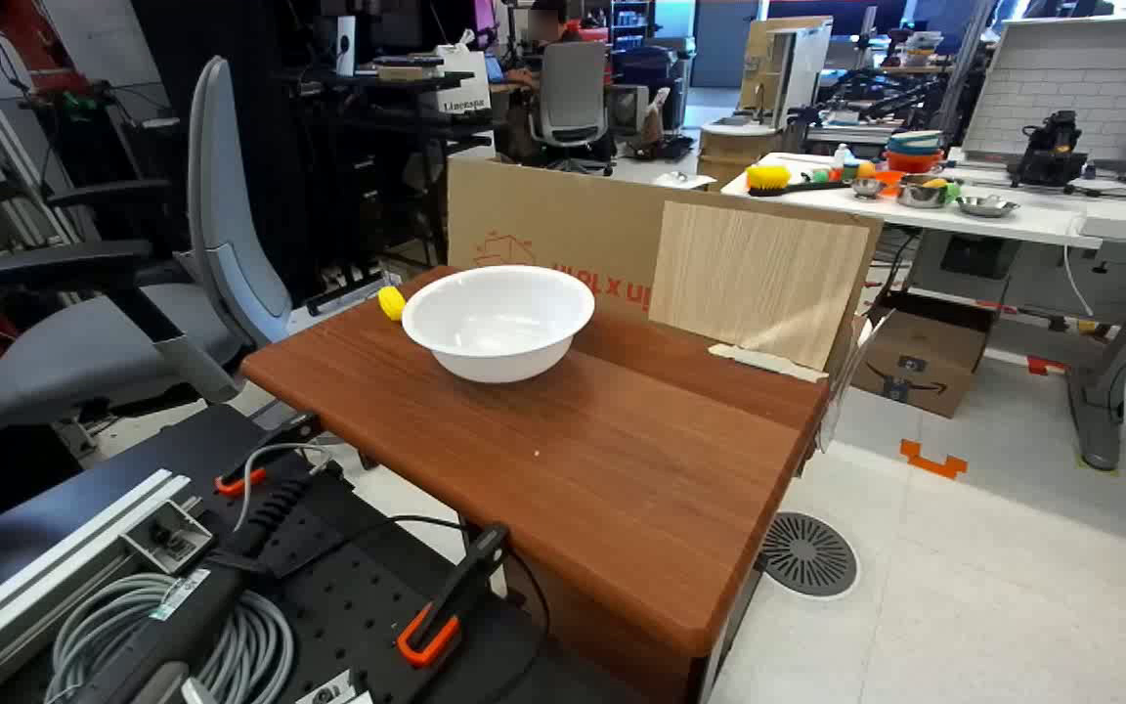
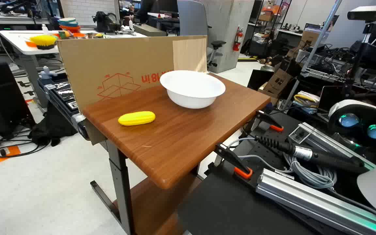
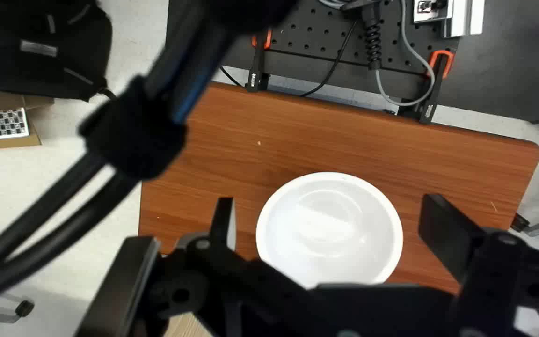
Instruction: Pick up the corn toy and put it in the bowl
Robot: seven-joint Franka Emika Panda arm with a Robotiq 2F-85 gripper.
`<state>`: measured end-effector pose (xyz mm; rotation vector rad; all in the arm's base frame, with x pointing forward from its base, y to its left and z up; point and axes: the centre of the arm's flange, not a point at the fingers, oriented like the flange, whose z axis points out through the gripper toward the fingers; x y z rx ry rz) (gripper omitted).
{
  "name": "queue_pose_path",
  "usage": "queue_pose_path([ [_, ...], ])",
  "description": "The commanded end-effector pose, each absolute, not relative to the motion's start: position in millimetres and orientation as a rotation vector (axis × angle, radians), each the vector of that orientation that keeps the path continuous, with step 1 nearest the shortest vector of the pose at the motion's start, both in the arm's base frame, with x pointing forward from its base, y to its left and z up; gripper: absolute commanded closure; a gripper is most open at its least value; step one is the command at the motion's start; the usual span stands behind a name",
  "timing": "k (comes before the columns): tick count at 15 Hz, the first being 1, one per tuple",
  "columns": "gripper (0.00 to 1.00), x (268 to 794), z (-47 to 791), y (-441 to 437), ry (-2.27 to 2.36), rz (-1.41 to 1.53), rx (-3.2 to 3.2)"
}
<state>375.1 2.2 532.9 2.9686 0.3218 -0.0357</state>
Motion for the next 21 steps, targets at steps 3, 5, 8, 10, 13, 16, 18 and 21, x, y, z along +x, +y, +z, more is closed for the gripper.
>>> queue_pose_path([
  [3,0.0,375,534,2,0.322,-0.033,2.968],
  [5,0.0,375,534,2,0.322,-0.033,2.968],
  [8,0.0,375,534,2,0.322,-0.033,2.968],
  [10,0.0,389,535,11,0.427,-0.012,2.95],
  [13,0.0,423,535,35,0.69,-0.014,2.897],
  [16,0.0,462,523,61,0.922,-0.055,2.842],
  [18,0.0,487,513,76,1.073,-0.074,2.787],
  [21,0.0,519,496,100,1.289,-0.105,2.69],
])
